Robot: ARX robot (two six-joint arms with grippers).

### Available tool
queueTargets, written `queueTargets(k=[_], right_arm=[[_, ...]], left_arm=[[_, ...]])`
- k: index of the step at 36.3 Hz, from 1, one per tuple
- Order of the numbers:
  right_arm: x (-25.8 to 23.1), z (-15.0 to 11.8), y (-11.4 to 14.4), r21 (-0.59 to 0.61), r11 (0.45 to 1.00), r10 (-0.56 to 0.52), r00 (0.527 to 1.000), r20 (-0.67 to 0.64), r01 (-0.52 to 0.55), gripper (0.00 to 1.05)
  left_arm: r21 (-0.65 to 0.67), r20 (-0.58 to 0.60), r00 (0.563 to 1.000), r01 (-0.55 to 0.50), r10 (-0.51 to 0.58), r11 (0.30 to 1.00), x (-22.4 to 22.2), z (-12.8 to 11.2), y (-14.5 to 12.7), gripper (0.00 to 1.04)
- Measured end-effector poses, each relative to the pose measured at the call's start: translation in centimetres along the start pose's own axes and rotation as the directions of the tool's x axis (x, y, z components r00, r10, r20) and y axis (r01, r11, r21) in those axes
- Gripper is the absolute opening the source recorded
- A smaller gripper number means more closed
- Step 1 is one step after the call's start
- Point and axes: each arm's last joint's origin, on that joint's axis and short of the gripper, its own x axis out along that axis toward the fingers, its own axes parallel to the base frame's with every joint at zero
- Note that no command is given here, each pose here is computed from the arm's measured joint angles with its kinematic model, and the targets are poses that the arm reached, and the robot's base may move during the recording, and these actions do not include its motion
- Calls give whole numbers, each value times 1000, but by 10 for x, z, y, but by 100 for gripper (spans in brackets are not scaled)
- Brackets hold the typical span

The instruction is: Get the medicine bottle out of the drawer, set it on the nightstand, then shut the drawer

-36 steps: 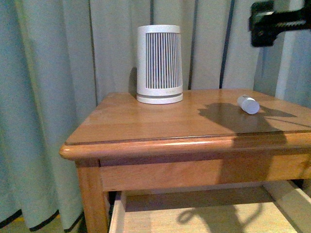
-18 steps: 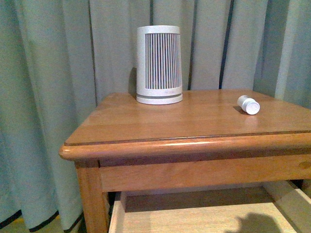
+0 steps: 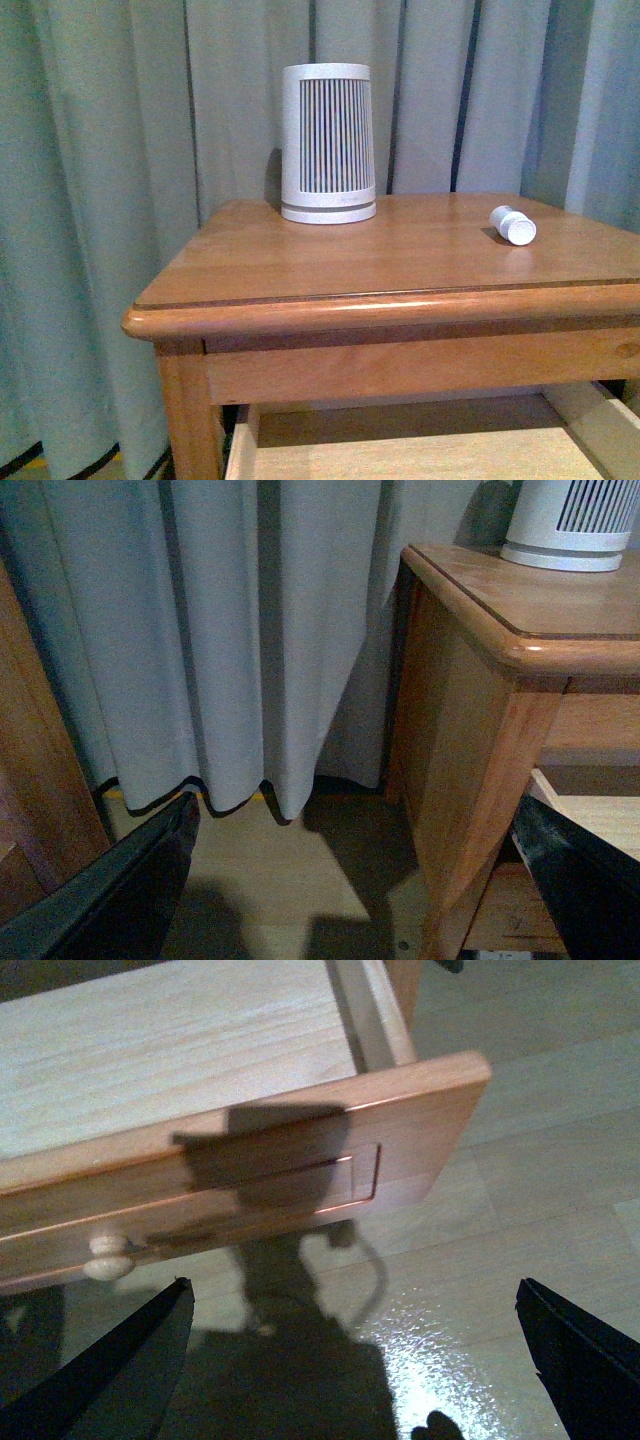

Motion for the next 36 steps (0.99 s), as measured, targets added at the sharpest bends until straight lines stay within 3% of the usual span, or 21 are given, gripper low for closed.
queueTargets(k=[5, 17, 27, 36], right_arm=[[28, -10, 7, -16, 1000, -13, 1000, -2, 13, 98], [92, -3, 21, -97, 995, -13, 998, 64, 19, 98], [183, 41, 38, -127, 991, -12, 975, 220, 41, 98], [219, 61, 42, -167, 986, 19, 971, 240, 21, 98]], left_arm=[[0, 0, 1000, 0, 0, 1000, 0, 0, 0, 98], [0, 0, 1000, 0, 0, 1000, 0, 0, 0, 98], [0, 0, 1000, 0, 0, 1000, 0, 0, 0, 98], [0, 0, 1000, 0, 0, 1000, 0, 0, 0, 98]])
